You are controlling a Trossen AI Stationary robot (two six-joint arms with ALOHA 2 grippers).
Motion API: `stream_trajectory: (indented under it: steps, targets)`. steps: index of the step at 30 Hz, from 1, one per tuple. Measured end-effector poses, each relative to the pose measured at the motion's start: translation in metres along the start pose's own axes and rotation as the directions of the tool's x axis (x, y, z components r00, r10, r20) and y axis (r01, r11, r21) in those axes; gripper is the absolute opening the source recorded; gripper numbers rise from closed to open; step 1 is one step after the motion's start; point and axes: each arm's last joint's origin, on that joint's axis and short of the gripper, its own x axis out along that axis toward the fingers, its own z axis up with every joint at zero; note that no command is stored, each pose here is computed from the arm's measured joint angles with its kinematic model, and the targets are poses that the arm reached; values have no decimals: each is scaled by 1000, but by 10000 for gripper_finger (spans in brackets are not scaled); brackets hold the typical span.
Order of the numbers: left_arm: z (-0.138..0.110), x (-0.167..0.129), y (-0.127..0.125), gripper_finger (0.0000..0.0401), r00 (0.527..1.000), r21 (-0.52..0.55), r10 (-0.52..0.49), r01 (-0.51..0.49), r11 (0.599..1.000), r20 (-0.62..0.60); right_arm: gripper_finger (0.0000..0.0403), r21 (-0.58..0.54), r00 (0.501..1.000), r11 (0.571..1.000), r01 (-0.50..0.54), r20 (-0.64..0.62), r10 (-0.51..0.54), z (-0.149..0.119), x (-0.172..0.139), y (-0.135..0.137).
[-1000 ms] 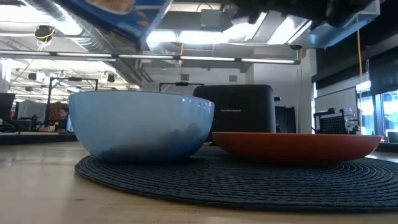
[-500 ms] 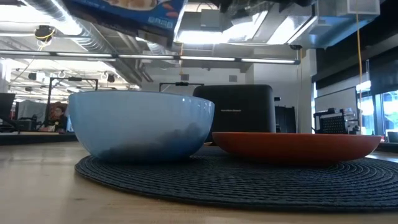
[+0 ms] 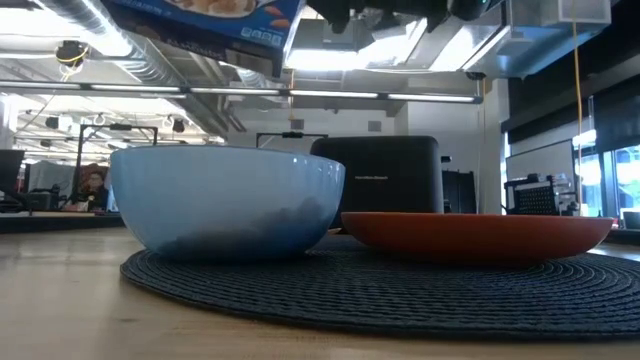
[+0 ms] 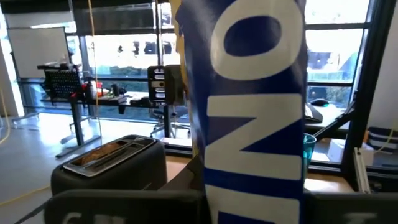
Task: Arrange a breakfast setting
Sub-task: Pour the cereal from the cereal box into the blue bowl
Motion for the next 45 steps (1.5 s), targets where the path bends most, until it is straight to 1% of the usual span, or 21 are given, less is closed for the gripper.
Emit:
stream_trajectory:
  steps: [3, 8, 12, 14, 17, 22, 25, 28, 30, 32, 35, 37, 39, 42, 44, 45]
  targets:
    - [-2, 3, 0, 56, 1000, 8, 18, -18, 1000, -11, 213, -8, 1000, 1000, 0, -2, 0, 0, 0, 0]
    - [-8, 11, -1, 109, 998, -9, 50, -50, 999, -46, 128, -27, 999, 1000, -1, -34, 0, -3, 0, 0]
    - [-12, 16, -1, 150, 996, 8, 65, -65, 998, -62, 77, -59, 996, 998, -6, -85, 1, -9, -1, 0]
    - [-11, 16, 0, 167, 996, 3, 74, -73, 997, -53, 58, -72, 991, 997, 14, -130, -23, -13, -1, 0]
    - [-7, 16, 2, 190, 996, -15, 87, -87, 996, -26, 37, -101, 979, 994, 43, -195, -62, -20, -1, -1]
    - [-4, 15, 6, 220, 995, 2, 102, -102, 995, -3, 20, -135, 975, 990, 45, -209, -73, -22, -2, -2]
    - [0, 16, 7, 228, 994, 17, 99, -100, 995, 36, 19, -146, 970, 988, 39, -234, -72, -24, -3, -1]
    - [8, 15, 7, 229, 991, 28, 87, -90, 996, 107, 19, -162, 963, 986, 32, -259, -74, -26, -3, -1]
    - [14, 14, 7, 229, 988, 47, 84, -91, 995, 133, 19, -168, 963, 985, 31, -260, -75, -27, -3, -1]
    - [20, 14, 8, 223, 987, 59, 84, -93, 994, 137, 19, -169, 964, 985, 31, -256, -75, -26, -3, -1]
    - [22, 15, 7, 198, 988, 73, 85, -94, 993, 127, 19, -173, 963, 985, 30, -257, -74, -26, -3, -1]
    - [22, 16, 7, 169, 988, 90, 90, -102, 991, 126, 19, -185, 963, 982, 25, -260, -73, -26, -3, -1]
    - [22, 16, 7, 130, 987, 100, 103, -116, 988, 124, 24, -203, 963, 979, 17, -260, -71, -26, -3, -1]
    - [22, 16, 8, 64, 986, 122, 111, -127, 984, 128, 56, -208, 963, 978, 14, -260, -69, -26, -4, -1]
    - [23, 16, 9, 22, 985, 128, 114, -131, 983, 130, 91, -224, 963, 975, 6, -262, -66, -27, -4, -1]
    - [23, 16, 9, 12, 984, 129, 117, -134, 982, 131, 112, -228, 963, 974, 3, -262, -64, -27, -4, -1]
